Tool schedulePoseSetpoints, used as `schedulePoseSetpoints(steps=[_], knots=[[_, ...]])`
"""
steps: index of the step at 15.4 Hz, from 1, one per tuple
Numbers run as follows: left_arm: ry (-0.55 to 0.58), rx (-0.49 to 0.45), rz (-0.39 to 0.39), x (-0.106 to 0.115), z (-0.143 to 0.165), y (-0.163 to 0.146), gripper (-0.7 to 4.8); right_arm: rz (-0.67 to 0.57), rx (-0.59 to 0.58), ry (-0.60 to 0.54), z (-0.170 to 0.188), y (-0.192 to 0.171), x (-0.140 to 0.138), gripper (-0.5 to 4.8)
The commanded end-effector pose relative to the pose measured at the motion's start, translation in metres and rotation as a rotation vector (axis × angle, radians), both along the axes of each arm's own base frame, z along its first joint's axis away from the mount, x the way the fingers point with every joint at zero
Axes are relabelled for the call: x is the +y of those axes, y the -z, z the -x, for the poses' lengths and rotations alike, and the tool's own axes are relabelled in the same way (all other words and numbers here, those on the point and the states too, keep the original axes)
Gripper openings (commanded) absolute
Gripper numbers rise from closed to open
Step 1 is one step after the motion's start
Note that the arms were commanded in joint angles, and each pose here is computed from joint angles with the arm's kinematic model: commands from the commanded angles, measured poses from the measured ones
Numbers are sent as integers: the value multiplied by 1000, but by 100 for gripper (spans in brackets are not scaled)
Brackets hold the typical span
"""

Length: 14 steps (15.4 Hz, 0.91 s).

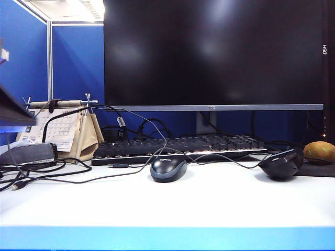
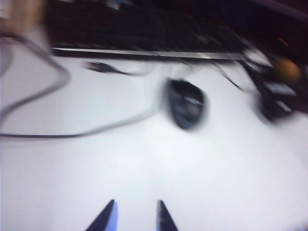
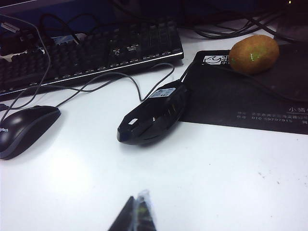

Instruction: Pick up the kiwi and place it near the upside-down mouse.

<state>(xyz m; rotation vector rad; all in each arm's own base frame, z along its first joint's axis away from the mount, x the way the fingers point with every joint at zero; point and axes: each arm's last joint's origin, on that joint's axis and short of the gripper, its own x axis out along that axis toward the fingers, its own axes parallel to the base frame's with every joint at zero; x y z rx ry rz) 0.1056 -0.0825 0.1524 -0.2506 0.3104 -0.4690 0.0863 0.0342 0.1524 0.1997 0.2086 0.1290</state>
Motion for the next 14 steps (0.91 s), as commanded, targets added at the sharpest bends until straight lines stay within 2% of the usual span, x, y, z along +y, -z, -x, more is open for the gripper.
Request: schedulePoseSetpoints(steps=[1,3,4,5,6,7,8,9,11,12,13,14], knots=[[266,-36,-45,-8,1,-17,116,-3,4,-7,0,2,0,-5],[281,-84,-100,-12,-3,-49,123,-4,5,-12,0,2,1,-5],[270,-155,-183,-12,-5,-73,125,-3,5,-10,0,2,0,-5],[266,-196,-232,-12,-5,-88,125,-2,5,-7,0,2,0,-5],[261,-208,-250,-11,-5,-94,126,-1,4,-6,0,2,0,-5],[261,-208,-270,-11,-5,-102,149,1,4,-6,0,2,0,-6],[267,-191,-283,-11,-5,-106,222,1,4,-6,0,2,0,-5],[304,-134,-305,-13,-6,-109,346,0,5,-9,0,2,0,-5],[316,-90,-331,-16,-10,-112,355,-6,10,-47,0,2,2,-3],[316,-94,-329,-19,-13,-112,355,-7,10,-55,0,2,2,62],[314,-100,-326,-19,-14,-112,355,7,-1,-58,0,0,2,263],[314,-101,-325,-20,-14,-112,355,3,-18,-42,1,-5,1,319]])
